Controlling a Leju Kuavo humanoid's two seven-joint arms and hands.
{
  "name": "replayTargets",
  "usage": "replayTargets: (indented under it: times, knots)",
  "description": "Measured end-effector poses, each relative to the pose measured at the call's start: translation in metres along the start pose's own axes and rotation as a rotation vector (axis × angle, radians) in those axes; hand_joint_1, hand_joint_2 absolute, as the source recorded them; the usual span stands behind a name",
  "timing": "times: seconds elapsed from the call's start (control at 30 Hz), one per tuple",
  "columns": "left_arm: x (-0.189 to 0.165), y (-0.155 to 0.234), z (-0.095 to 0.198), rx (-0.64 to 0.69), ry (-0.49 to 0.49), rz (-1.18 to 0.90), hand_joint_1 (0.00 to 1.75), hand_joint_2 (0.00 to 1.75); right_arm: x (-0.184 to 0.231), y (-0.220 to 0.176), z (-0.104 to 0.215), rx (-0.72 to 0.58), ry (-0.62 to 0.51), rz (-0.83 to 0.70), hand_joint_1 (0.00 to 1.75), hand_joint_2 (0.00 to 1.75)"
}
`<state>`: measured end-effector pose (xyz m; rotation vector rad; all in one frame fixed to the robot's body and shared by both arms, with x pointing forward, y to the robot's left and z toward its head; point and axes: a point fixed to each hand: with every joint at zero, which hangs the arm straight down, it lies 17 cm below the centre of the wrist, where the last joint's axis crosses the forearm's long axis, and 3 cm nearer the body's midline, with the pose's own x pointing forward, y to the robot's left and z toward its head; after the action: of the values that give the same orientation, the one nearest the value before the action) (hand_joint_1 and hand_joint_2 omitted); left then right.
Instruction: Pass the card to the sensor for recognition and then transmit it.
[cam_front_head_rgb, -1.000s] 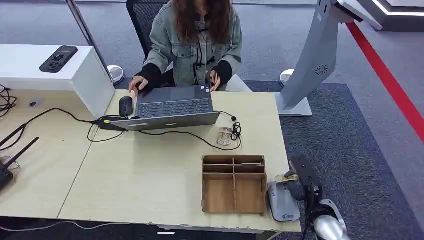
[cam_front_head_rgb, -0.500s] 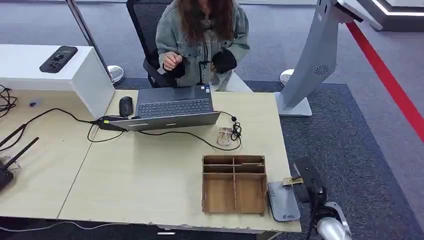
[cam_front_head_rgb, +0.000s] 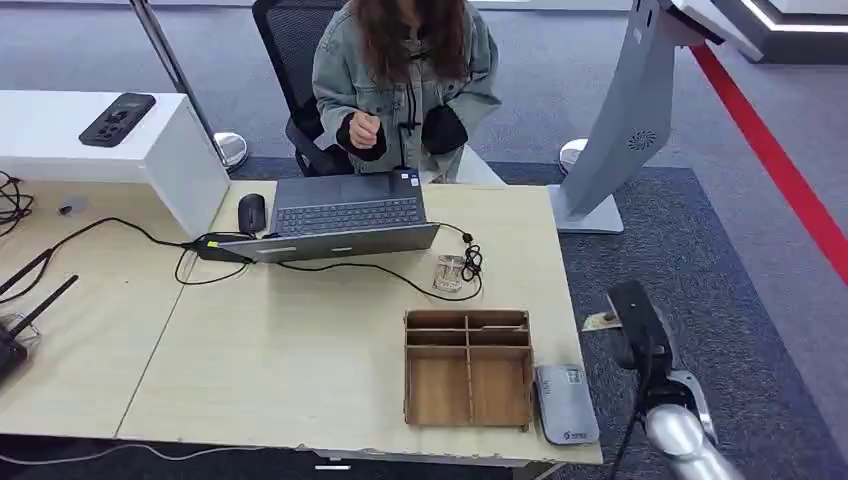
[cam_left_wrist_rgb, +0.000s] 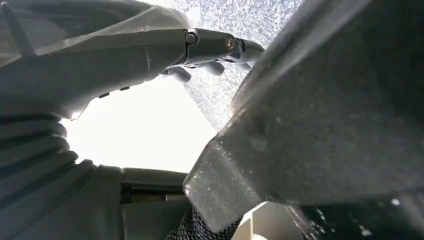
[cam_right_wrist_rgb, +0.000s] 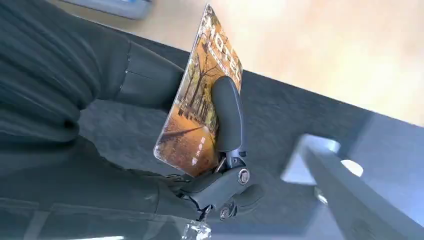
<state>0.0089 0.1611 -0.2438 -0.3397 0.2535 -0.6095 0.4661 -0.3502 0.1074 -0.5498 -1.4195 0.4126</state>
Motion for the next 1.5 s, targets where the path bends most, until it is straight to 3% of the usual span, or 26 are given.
replayTargets:
  times: [0.13, 0.3, 0.43, 0.53, 0.9, 1.17, 1.2, 1.23, 1.27, 1.5]
  knots:
    - [-0.001, 0.001, 0.000, 0.007, 0.005, -0.014, 0.00, 0.00, 0.065, -0.031, -0.027, -0.052, -0.102, 0.026, 1.75, 1.75]
    - [-0.003, 0.004, 0.000, 0.020, 0.017, -0.038, 0.00, 0.00, 0.184, -0.067, -0.060, -0.114, -0.287, 0.048, 1.75, 1.75]
    - [-0.003, 0.005, 0.001, 0.028, 0.025, -0.053, 0.00, 0.00, 0.263, -0.063, -0.068, -0.120, -0.412, 0.057, 1.75, 1.75]
    - [-0.003, 0.007, 0.001, 0.034, 0.028, -0.065, 0.00, 0.00, 0.298, -0.045, -0.072, -0.096, -0.463, 0.050, 1.75, 1.75]
    - [-0.002, 0.010, 0.002, 0.054, 0.035, -0.111, 0.00, 0.00, 0.359, 0.064, -0.073, 0.062, -0.536, 0.011, 1.75, 1.75]
    - [-0.003, 0.011, 0.002, 0.058, 0.036, -0.120, 0.00, 0.00, 0.366, 0.129, -0.064, 0.174, -0.502, -0.008, 1.75, 1.75]
    - [-0.003, 0.011, 0.002, 0.057, 0.036, -0.120, 0.00, 0.00, 0.367, 0.133, -0.063, 0.182, -0.500, -0.013, 1.69, 1.75]
    - [-0.003, 0.011, 0.002, 0.058, 0.036, -0.120, 0.00, 0.00, 0.367, 0.136, -0.062, 0.188, -0.498, -0.017, 0.94, 1.75]
    - [-0.003, 0.011, 0.002, 0.058, 0.036, -0.120, 0.00, 0.00, 0.367, 0.139, -0.062, 0.193, -0.496, -0.021, 0.00, 1.75]
    - [-0.002, 0.012, 0.001, 0.059, 0.029, -0.119, 0.00, 0.00, 0.371, 0.144, -0.062, 0.223, -0.485, -0.073, 0.00, 1.75]
